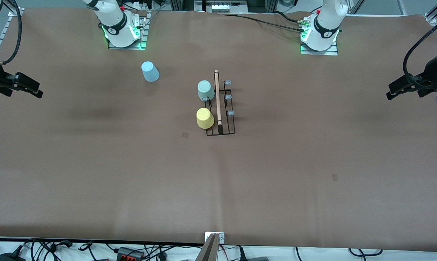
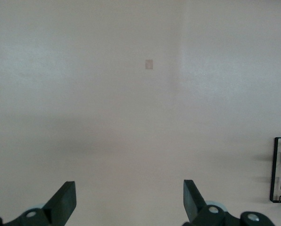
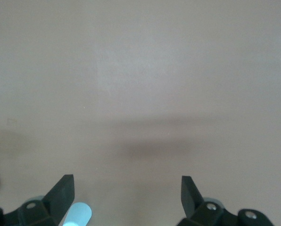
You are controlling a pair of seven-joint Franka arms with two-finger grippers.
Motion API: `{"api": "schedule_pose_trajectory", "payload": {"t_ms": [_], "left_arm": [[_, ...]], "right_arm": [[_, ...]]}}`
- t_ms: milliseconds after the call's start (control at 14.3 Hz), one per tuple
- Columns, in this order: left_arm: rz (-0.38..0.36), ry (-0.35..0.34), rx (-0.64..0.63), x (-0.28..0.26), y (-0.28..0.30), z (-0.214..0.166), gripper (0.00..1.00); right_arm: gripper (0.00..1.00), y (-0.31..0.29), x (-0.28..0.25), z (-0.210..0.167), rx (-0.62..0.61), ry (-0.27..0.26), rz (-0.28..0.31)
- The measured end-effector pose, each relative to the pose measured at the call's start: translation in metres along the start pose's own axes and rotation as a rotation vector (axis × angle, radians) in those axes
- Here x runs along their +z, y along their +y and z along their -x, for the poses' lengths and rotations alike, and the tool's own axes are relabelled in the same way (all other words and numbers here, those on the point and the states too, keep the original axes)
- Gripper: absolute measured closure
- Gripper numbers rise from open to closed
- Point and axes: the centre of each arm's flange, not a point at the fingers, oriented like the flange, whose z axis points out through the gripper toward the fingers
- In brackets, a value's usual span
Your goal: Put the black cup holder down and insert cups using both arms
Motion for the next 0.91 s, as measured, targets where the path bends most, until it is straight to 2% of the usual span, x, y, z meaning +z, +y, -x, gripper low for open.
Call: {"api": "schedule_pose_trajectory", "payload": {"t_ms": [911], "left_arm": [[0.0,0.0,0.0,0.0,0.0,0.0,0.0]], "right_arm": [[0.0,-0.0043,0.0013,0.0027,-0.016,-0.012,0.0]]}}
